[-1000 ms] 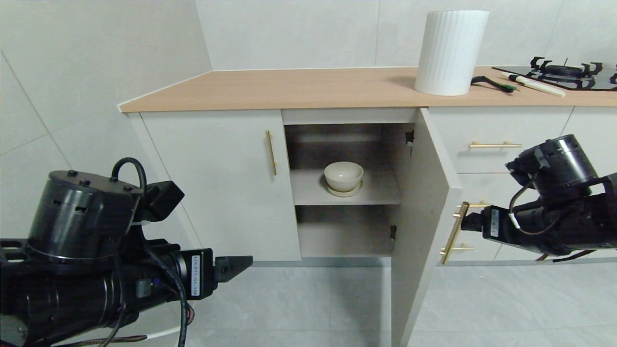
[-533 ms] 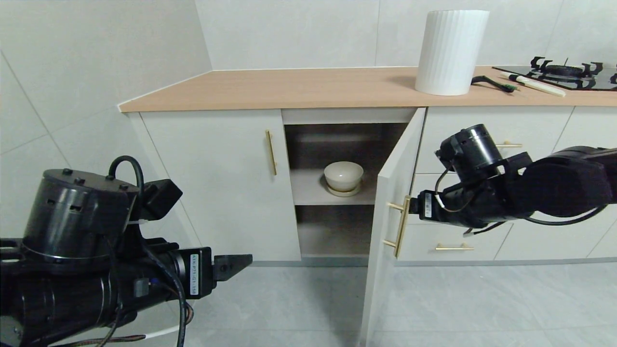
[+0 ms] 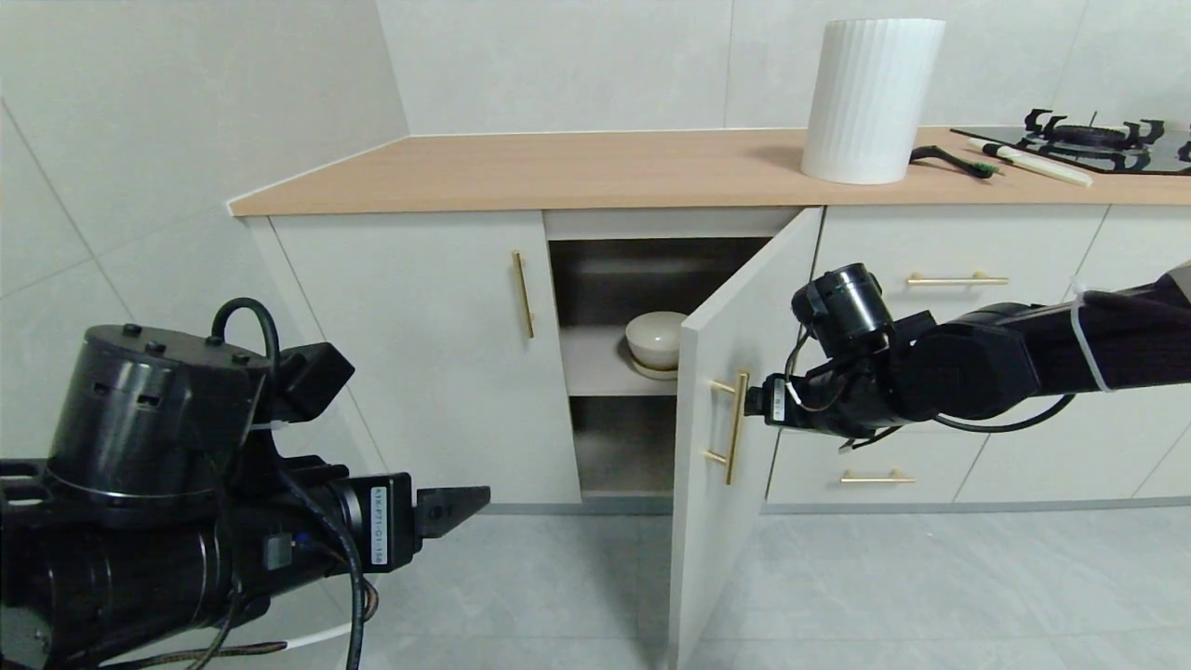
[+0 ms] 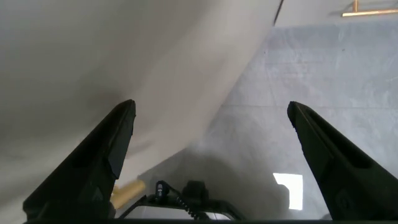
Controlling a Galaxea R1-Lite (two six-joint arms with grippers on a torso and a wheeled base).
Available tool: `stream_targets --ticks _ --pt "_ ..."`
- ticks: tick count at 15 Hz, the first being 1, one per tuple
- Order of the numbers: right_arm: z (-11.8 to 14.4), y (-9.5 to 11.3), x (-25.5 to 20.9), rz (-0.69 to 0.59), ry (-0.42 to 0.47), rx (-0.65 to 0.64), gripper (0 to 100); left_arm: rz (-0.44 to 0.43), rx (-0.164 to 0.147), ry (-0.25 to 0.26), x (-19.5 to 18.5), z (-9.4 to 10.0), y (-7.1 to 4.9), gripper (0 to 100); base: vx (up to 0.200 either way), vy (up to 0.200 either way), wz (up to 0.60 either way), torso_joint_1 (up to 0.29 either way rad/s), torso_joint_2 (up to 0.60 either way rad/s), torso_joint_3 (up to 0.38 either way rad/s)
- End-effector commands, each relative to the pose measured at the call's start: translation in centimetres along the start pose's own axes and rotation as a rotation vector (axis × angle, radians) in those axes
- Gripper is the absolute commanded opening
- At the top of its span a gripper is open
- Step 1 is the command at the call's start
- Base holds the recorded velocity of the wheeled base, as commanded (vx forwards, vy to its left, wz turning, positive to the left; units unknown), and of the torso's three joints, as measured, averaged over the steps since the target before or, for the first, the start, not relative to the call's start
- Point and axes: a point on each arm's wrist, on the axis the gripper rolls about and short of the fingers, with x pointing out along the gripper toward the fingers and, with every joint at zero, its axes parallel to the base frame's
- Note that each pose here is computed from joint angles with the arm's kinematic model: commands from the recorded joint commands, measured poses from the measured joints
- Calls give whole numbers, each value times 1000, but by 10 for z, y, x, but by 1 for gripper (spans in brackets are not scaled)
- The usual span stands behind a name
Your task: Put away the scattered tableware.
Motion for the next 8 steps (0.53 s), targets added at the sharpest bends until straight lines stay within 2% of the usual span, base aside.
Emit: stream_targets --ticks 1,3,8 --pt "-3 0 6 -6 12 -2 100 3 3 5 1 -1 0 100 0 0 0 0 0 0" --pt "-4 1 10 -10 18 -4 100 4 12 4 1 -1 0 100 0 0 0 0 0 0" --pt "-5 5 22 13 -21 14 100 5 14 3 1 0 0 100 200 0 0 3 1 8"
